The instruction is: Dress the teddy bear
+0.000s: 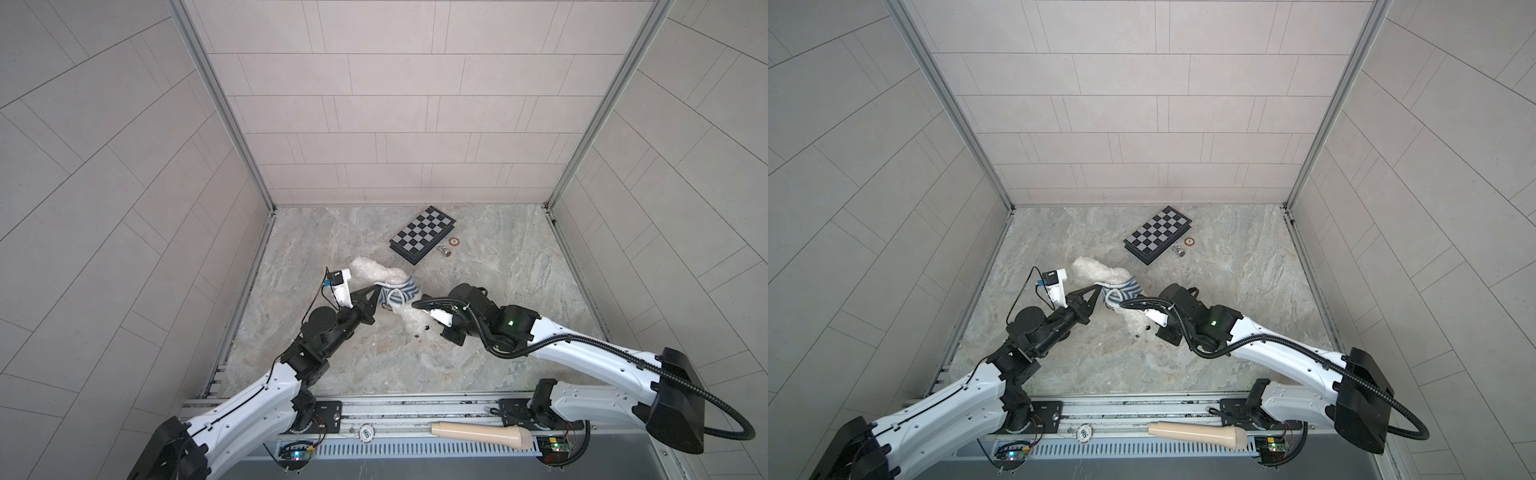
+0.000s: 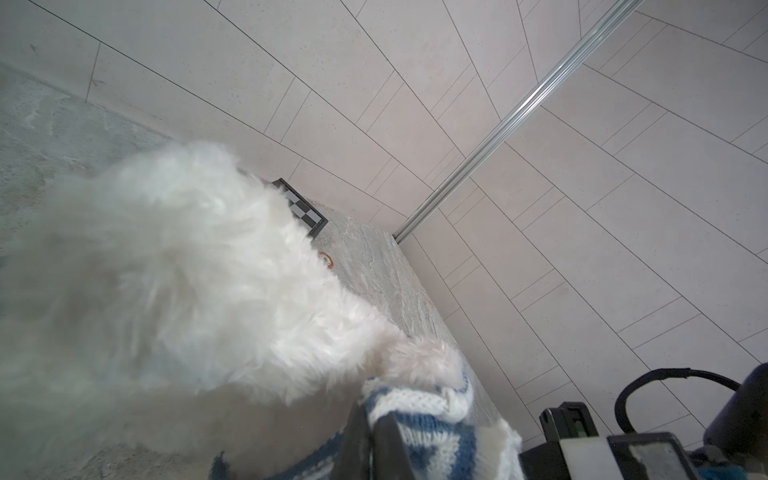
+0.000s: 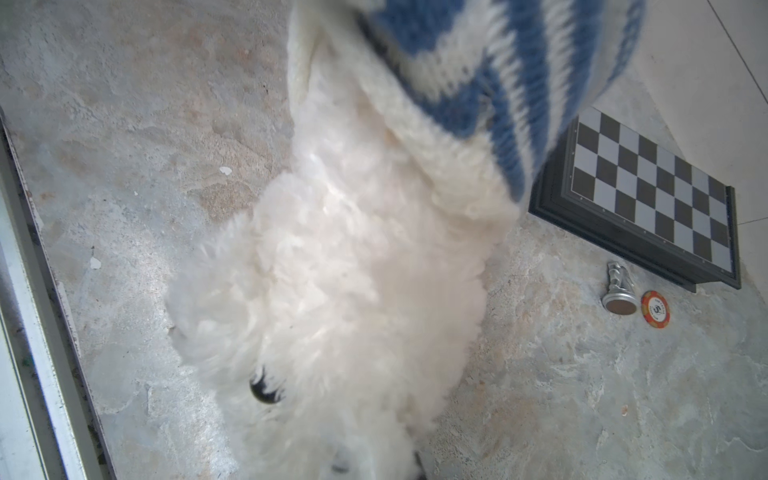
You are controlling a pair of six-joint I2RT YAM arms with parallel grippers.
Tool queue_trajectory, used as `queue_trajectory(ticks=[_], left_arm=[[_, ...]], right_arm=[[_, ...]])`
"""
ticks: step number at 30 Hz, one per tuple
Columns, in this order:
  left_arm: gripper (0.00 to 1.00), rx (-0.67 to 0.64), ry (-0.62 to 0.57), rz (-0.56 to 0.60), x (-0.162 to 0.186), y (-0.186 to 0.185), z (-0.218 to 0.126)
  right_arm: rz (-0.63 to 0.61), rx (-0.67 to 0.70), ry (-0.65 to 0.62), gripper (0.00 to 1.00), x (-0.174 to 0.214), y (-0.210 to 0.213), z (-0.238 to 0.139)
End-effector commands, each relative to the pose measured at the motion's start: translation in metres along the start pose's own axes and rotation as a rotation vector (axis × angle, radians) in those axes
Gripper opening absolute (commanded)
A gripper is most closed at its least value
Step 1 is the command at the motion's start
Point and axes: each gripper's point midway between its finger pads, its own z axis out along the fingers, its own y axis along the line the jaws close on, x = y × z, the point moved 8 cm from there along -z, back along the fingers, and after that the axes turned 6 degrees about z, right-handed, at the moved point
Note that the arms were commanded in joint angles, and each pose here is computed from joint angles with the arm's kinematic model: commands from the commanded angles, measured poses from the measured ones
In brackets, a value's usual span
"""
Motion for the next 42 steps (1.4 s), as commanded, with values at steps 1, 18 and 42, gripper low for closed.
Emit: queue_trajectory(ticks=[1,18,42], left_arm=[[0.0,0.146,-0.078,0.014,-0.017,-0.019,0.002],[0.0,0.203,-0.232,-0.093,-0.041,-0.025,-0.012],[0.34,0.143,0.282,0.217,0.028,-0.029,-0.02]], right_arm=[[-0.105,0.012,0.122,0.0,0.012,0.006,0.005],[-0.299,0.04,0.106,0.0,0.009,0.031,0.008],[-0.316,0.235,-0.156,0.0,-0.016,0.014,-0.031]])
